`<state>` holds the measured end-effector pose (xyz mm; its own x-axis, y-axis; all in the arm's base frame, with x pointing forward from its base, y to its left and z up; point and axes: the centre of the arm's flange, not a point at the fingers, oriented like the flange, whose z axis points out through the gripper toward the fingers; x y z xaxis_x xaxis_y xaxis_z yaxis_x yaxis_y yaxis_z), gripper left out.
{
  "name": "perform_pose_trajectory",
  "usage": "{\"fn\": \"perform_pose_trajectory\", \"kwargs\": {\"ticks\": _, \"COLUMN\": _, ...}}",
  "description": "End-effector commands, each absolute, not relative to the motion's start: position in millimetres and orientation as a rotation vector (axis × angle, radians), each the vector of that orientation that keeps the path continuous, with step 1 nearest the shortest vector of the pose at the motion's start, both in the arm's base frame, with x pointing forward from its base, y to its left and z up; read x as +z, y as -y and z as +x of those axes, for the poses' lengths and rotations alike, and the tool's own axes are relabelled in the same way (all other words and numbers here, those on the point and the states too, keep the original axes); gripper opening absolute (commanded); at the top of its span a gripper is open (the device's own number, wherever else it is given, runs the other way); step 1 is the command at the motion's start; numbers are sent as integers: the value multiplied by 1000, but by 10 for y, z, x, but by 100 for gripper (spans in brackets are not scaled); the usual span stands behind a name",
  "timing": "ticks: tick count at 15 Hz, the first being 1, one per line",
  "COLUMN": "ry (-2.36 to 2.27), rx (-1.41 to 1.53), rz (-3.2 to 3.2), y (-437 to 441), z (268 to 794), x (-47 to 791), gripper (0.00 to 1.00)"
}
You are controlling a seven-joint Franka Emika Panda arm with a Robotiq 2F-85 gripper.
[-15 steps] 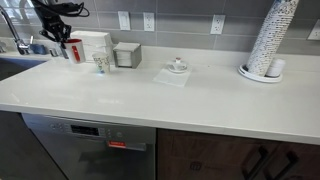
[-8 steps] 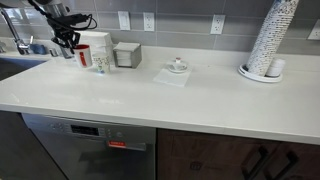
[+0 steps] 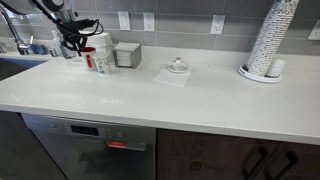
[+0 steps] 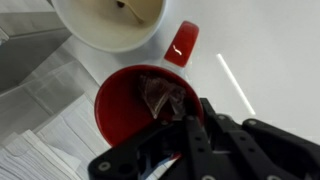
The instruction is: Move the mug to the left
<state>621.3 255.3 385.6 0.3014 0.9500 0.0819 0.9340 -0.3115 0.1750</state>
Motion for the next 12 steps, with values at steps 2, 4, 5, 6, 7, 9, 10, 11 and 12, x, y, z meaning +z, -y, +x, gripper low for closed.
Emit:
{"fn": "perform_pose_trajectory", "kwargs": {"ticks": 2, "ry": -1759, "rx": 294, "rz": 2460, "y": -2563, "z": 6352, "x": 3828, "gripper": 2}}
{"fn": "perform_pose_trajectory", "kwargs": {"ticks": 4, "ry": -1757, "rx": 288, "rz": 2462, "y": -2570, "z": 6374, "x": 3796, "gripper": 2}}
{"fn": "perform_pose_trajectory", "kwargs": {"ticks": 5, "ry": -1757, "rx": 286, "rz": 2463, "y": -2572, "z": 6380, "x": 3781, "gripper": 2}}
{"fn": "perform_pose_trajectory", "kwargs": {"ticks": 6, "ry": -1757, "rx": 284, "rz": 2464, "y": -2571, "z": 6384, "x": 3771, "gripper": 2}}
{"fn": "perform_pose_trajectory", "kwargs": {"ticks": 7, "ry": -1754, "rx": 276, "rz": 2464, "y": -2569, "z": 6390, "x": 3763, "gripper": 2}}
{"fn": "perform_pose_trajectory", "kwargs": {"ticks": 9, "ry": -1760, "rx": 272, "rz": 2465, "y": -2572, "z": 6402, "x": 3749, "gripper": 2}}
{"fn": "perform_pose_trajectory", "kwargs": {"ticks": 10, "ry": -1760, "rx": 270, "rz": 2464, "y": -2576, "z": 6411, "x": 3740, "gripper": 2}}
{"fn": "perform_pose_trajectory", "kwargs": {"ticks": 11, "ry": -1763, "rx": 267, "rz": 2462, "y": -2581, "z": 6417, "x": 3736, "gripper": 2}}
{"fn": "perform_pose_trajectory", "kwargs": {"ticks": 12, "ry": -1765, "rx": 265, "rz": 2461, "y": -2585, "z": 6423, "x": 3733, "gripper": 2}}
